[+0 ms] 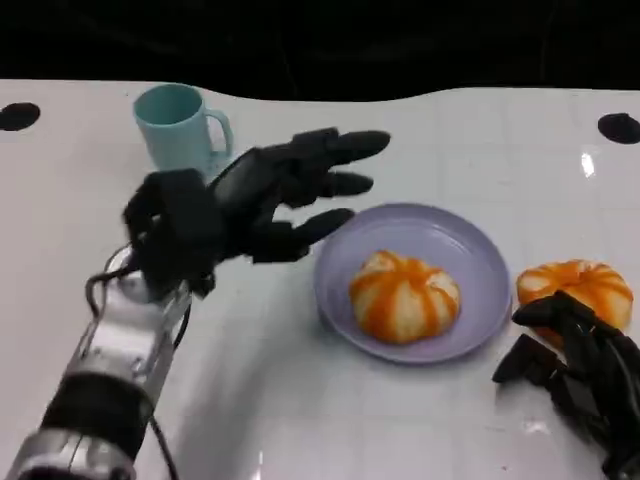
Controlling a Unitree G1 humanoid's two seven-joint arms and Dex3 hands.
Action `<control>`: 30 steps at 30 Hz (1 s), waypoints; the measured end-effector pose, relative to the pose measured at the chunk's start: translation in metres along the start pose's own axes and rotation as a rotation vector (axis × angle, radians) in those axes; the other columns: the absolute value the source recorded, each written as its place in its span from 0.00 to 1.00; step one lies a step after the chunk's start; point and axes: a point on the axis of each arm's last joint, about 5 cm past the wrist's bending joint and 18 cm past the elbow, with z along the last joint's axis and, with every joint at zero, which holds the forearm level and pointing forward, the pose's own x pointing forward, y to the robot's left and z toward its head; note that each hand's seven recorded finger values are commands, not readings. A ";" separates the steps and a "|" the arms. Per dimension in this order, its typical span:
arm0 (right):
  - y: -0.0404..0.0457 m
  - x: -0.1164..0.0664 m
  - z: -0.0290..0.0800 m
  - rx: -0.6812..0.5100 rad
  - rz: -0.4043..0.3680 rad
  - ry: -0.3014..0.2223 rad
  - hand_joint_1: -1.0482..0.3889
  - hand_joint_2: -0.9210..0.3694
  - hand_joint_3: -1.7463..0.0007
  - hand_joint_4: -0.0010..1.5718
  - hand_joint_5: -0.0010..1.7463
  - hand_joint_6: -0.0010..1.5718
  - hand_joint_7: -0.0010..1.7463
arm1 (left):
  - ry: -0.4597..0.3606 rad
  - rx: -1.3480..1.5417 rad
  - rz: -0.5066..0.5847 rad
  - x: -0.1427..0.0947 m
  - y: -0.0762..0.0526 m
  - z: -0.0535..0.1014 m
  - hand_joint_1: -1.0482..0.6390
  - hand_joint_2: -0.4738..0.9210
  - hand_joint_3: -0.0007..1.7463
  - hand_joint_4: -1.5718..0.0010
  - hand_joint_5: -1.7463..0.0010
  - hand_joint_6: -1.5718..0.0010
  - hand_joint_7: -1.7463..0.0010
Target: Grasp the bread from the table and place it into the plate.
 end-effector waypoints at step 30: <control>0.0003 -0.001 -0.003 -0.008 0.005 0.009 0.35 0.00 0.89 0.42 0.89 0.41 0.69 | -0.067 -0.983 0.297 -0.108 -0.052 -0.033 0.27 1.00 0.25 0.48 0.00 0.60 0.07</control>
